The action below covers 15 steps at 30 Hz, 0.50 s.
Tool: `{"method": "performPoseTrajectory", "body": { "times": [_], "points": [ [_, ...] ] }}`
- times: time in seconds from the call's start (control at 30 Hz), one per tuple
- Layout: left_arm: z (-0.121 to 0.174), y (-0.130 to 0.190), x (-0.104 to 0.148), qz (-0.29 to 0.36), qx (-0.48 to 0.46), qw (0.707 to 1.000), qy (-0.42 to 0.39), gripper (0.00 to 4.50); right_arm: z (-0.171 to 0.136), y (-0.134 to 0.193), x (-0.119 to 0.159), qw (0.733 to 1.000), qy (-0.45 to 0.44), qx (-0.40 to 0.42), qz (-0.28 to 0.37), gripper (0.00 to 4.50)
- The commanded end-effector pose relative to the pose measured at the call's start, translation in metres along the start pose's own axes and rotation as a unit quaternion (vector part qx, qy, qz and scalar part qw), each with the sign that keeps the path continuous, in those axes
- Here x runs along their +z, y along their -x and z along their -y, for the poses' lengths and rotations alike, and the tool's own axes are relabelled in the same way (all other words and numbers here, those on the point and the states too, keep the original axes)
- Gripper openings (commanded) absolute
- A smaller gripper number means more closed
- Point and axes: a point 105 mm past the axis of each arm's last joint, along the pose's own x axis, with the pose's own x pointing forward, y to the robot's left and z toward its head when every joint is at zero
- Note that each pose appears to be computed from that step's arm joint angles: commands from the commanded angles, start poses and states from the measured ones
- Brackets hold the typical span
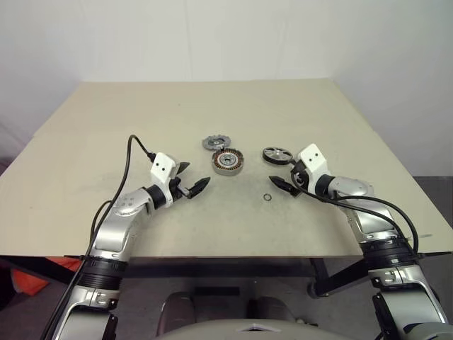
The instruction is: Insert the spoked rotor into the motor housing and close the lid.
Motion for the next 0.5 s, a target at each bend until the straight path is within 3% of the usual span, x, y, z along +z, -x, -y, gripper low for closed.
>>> {"method": "performPoseTrajectory", "body": {
  "times": [0.03, 0.5],
  "points": [
    [0.0008, -0.0014, 0.0154, 0.024, -0.004, 1.000, -0.017, 4.50, 0.0022, -0.0013, 0.0177, 1.000, 0.022, 0.002, 0.022, 4.45],
    [0.0009, -0.0012, 0.0141, 0.024, 0.001, 1.000, -0.017, 4.50, 0.0027, -0.0049, 0.0209, 0.999, 0.029, 0.002, 0.025, 4.45]
  ]
}}
